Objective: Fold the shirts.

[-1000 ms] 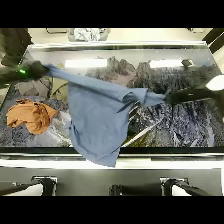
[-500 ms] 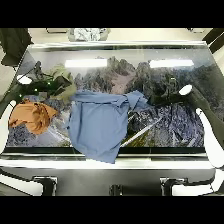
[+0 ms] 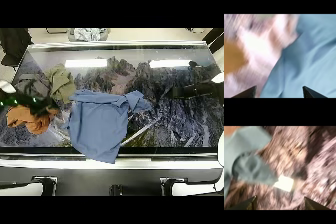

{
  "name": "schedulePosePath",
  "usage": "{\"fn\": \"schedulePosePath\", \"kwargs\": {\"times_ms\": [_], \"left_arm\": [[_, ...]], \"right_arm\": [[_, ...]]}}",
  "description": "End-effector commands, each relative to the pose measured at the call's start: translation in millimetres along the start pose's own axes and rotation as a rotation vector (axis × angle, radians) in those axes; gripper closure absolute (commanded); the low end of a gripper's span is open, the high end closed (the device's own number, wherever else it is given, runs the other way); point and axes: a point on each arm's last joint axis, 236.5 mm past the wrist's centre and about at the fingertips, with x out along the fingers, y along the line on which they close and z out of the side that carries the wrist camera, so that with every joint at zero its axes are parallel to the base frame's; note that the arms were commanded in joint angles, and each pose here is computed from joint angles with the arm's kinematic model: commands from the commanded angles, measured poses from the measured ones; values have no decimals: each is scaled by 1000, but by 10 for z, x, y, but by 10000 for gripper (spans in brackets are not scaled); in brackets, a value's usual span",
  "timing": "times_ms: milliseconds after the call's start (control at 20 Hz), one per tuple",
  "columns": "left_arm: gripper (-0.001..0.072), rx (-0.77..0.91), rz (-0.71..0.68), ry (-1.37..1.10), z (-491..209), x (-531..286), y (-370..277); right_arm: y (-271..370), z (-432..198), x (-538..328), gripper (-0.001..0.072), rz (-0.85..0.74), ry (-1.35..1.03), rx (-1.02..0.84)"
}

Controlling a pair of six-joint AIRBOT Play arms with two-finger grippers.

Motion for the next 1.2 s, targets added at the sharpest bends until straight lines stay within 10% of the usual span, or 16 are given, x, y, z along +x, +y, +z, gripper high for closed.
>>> {"fn": "schedulePosePath", "kwargs": {"times_ms": [0,400,450,550,800,900,950,1150], "left_arm": [[-12,-34,-9,65,-752,403,16],[1,-13,-118,166,-1463,1174,-459],[132,-8,-114,160,-1458,1207,-477],[644,1,-110,136,-1412,1237,-503],[679,9,-110,123,-1384,1240,-502],[680,14,-111,117,-1367,1228,-511],[680,44,-116,104,-1319,1204,-532],[681,79,-150,-72,-611,786,-662]], "right_arm": [[93,-179,194,32,54,102,-50],[289,-183,886,3,93,144,-141],[318,-201,936,3,115,148,-146],[447,-180,1053,3,171,134,-161],[621,-53,1427,9,213,75,-131],[675,-80,1518,241,213,87,-138],[686,-82,1523,579,212,89,-143],[386,-62,1166,667,151,81,-152]]}}
